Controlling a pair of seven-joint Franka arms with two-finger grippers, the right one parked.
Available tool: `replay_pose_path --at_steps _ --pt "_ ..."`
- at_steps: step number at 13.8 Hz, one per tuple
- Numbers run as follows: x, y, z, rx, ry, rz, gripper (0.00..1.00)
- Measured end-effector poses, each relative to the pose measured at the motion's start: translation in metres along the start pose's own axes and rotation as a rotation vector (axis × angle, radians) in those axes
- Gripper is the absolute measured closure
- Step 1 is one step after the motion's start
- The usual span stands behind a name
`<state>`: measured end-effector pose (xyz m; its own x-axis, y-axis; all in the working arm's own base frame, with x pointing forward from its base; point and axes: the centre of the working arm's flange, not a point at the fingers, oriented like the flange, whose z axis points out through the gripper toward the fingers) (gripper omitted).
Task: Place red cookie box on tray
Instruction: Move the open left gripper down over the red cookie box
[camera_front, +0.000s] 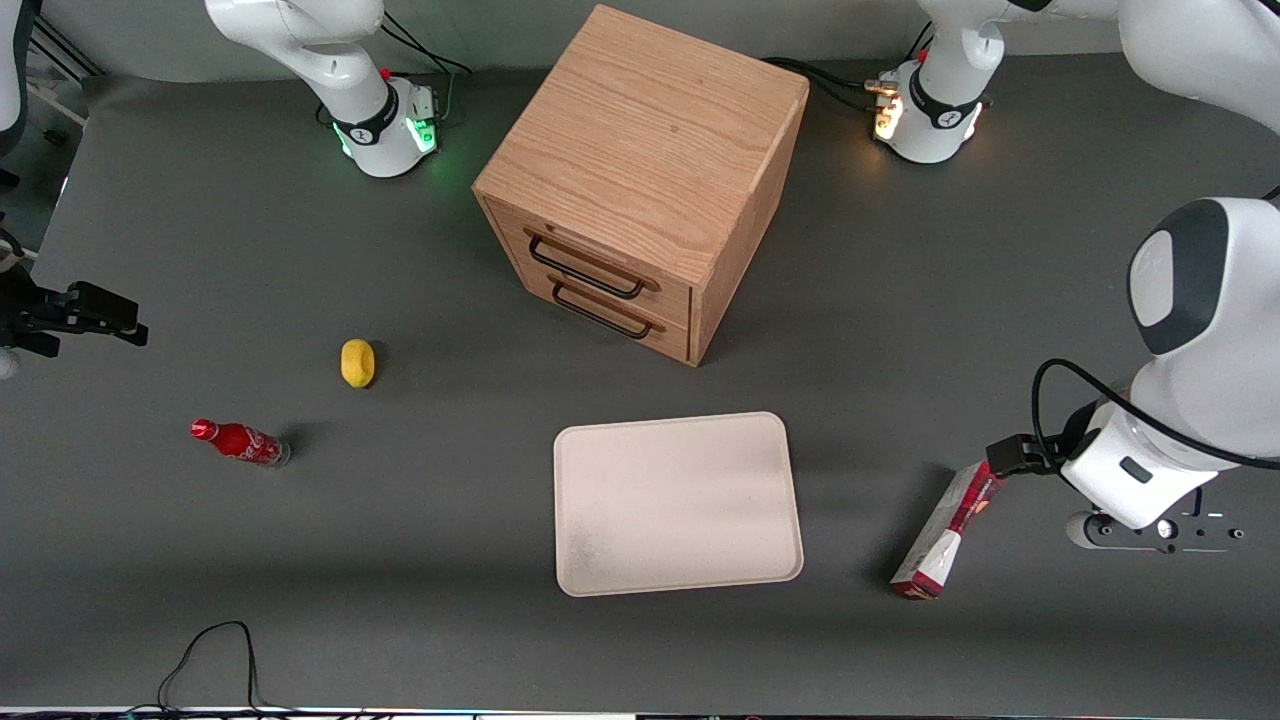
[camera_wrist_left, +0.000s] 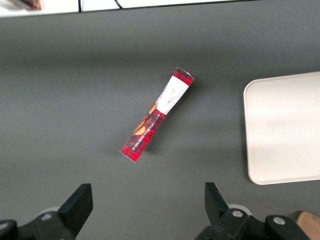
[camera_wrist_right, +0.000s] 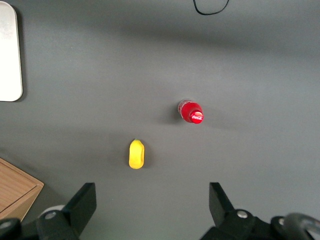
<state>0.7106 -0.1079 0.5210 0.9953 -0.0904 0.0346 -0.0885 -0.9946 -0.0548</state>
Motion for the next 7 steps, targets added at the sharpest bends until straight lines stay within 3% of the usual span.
replay_pose_path --at_steps 7 --pt "0.0054 0.0023 0.0094 0.003 0.011 0.426 0.0"
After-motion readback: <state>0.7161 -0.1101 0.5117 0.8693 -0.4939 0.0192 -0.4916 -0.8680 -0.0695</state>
